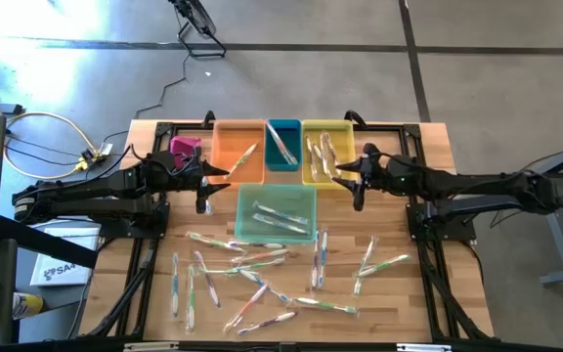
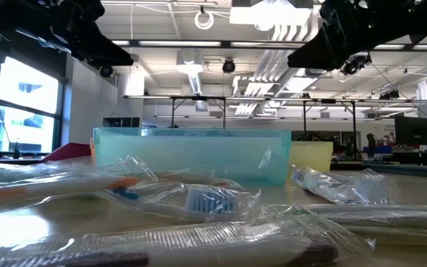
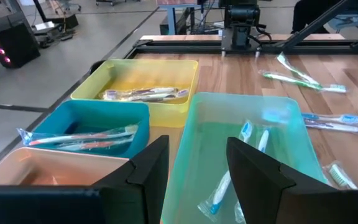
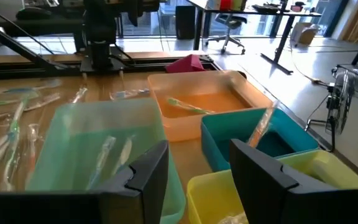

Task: Pick & Place Toothbrushes
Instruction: Put the blue toothbrush into the green bin

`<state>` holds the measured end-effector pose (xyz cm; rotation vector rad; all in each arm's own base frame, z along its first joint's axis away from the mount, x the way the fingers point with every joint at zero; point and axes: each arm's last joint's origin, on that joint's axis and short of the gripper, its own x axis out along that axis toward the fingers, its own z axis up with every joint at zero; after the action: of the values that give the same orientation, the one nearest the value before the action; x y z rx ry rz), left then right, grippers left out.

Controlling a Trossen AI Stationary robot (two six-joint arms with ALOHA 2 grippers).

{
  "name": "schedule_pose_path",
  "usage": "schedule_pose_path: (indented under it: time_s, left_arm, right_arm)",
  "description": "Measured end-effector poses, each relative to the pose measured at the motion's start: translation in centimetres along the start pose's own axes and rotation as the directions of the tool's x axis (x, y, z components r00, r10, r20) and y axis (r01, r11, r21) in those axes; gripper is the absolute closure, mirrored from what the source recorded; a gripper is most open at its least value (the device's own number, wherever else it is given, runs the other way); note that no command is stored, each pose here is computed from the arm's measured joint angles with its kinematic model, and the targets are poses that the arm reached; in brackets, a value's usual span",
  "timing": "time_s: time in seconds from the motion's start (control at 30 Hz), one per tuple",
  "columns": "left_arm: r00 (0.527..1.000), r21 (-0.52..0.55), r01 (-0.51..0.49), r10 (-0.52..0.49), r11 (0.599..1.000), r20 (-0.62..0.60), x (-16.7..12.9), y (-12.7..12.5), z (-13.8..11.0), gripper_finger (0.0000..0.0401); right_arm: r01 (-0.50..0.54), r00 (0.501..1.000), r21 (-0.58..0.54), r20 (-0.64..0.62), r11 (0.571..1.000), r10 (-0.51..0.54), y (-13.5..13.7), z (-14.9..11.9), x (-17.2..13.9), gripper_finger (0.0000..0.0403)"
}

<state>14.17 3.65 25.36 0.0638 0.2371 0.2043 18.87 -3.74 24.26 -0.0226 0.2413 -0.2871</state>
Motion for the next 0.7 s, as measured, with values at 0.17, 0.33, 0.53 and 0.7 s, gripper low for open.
schedule_pose_path:
  time_s: [0.17,0.33,0.53,0.7]
  left_arm:
    - [0.999,-0.004,0.004,-0.004,1.0,-0.044,-0.01,-0.04,-0.43,0.0245]
    - [0.999,-0.021,0.003,-0.004,1.0,-0.041,-0.01,-0.04,-0.4,0.0245]
    - [1.0,-0.105,0.0,-0.002,0.994,-0.015,0.0,-0.02,-0.15,0.0245]
    - [1.0,-0.142,0.0,-0.002,0.99,-0.015,-0.01,-0.02,-0.15,0.0245]
  right_arm:
    - [-0.001,1.0,-0.003,-0.023,1.0,0.001,0.07,-0.33,0.49,0.0241]
    - [-0.001,1.0,-0.004,-0.031,1.0,0.001,0.09,-0.45,0.65,0.0241]
    - [-0.008,1.0,-0.003,-0.021,1.0,0.008,0.11,-0.36,0.66,0.0241]
    - [-0.012,1.0,-0.002,-0.02,1.0,0.012,0.12,-0.35,0.66,0.0241]
